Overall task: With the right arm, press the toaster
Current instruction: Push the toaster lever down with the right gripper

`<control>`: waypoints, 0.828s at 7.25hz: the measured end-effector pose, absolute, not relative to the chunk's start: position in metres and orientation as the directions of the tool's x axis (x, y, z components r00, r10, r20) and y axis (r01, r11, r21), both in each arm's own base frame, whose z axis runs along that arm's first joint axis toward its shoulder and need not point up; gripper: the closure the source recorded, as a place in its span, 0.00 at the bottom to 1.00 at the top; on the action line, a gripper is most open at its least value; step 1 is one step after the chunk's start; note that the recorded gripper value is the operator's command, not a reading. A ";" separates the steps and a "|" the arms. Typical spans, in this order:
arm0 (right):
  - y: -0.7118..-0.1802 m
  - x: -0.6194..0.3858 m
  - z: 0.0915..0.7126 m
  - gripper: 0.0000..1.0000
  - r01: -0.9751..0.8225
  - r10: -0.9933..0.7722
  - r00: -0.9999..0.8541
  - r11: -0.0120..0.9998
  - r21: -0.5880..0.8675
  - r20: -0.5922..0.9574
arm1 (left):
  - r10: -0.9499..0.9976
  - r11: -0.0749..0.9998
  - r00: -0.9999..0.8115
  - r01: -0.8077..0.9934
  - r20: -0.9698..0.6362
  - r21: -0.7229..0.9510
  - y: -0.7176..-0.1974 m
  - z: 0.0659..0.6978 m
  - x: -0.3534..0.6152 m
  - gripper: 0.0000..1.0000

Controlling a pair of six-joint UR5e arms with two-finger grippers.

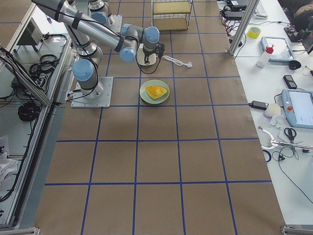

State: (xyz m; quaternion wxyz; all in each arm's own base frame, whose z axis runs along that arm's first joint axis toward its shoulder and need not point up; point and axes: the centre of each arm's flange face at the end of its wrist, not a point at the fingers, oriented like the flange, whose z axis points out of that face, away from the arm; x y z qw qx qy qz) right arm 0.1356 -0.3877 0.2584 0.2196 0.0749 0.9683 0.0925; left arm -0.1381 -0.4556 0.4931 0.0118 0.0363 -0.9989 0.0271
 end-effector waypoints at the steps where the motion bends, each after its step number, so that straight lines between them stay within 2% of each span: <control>1: -0.388 0.135 0.257 1.00 0.106 0.189 -0.892 0.971 0.216 -0.410 | -0.072 0.996 -0.997 -0.073 0.025 -0.053 -0.456 0.493 -0.138 0.00; 6: -0.391 0.133 0.246 1.00 0.123 0.215 -0.898 0.960 0.250 -0.384 | -0.072 0.996 -0.997 -0.073 0.026 -0.054 -0.456 0.493 -0.138 0.00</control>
